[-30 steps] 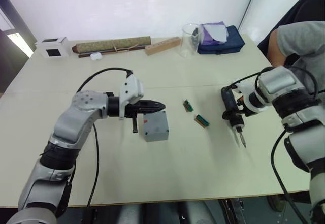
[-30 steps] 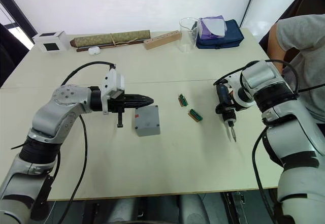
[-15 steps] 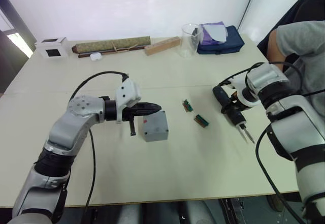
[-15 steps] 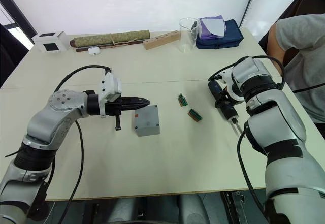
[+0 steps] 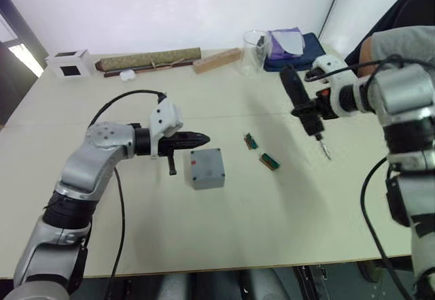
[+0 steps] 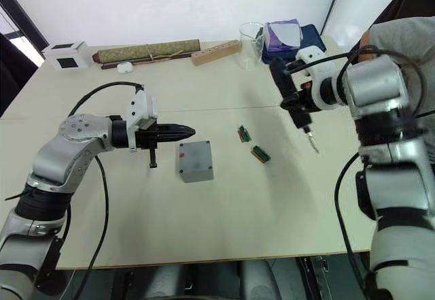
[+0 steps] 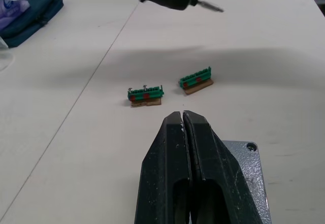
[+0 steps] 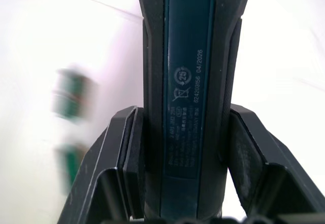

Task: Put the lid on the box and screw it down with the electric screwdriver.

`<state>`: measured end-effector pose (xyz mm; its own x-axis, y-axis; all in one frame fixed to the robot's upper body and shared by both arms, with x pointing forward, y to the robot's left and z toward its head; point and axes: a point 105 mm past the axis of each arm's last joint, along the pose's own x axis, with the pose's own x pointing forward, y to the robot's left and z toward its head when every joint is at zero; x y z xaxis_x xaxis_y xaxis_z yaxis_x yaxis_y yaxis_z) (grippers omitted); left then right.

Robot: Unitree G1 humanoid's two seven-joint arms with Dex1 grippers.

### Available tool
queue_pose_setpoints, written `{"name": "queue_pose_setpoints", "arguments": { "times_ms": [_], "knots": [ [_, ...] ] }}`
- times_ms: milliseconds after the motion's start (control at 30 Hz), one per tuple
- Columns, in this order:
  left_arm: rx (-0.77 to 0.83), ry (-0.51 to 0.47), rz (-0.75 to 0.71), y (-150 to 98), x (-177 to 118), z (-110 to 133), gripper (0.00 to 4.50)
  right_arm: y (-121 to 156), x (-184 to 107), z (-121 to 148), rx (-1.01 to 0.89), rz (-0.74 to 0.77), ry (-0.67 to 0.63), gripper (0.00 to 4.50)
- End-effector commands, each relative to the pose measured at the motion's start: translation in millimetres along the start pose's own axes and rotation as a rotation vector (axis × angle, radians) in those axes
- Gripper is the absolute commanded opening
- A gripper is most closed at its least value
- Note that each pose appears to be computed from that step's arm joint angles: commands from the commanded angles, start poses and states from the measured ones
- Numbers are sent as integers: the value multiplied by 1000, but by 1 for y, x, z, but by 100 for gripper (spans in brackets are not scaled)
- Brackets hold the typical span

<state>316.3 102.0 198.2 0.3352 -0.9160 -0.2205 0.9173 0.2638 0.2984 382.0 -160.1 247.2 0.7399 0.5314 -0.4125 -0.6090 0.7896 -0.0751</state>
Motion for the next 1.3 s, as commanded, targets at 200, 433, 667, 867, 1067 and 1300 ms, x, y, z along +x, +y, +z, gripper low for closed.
{"name": "queue_pose_setpoints", "arguments": {
  "times_ms": [200, 433, 667, 867, 1067, 1300],
  "knots": [
    [22, 16, -33, 3, -3, -1, 0, 79, -33, 75, -147, 39, -781, 191],
    [-18, 18, -70, -3, 5, -9, 0, 122, -23, 57, -121, 183, -894, 191],
    [-78, 84, -65, -7, 20, -43, 0, 134, -11, 40, -89, 197, -896, 191],
    [-94, 109, -62, -10, 25, -58, 0, 142, -7, 33, -74, 205, -894, 191],
    [-94, 113, -57, -9, 24, -59, 0, 143, -2, 28, -70, 198, -891, 191],
    [-93, 113, -56, -8, 22, -58, 0, 143, 3, 22, -76, 185, -875, 191]
  ]
}}
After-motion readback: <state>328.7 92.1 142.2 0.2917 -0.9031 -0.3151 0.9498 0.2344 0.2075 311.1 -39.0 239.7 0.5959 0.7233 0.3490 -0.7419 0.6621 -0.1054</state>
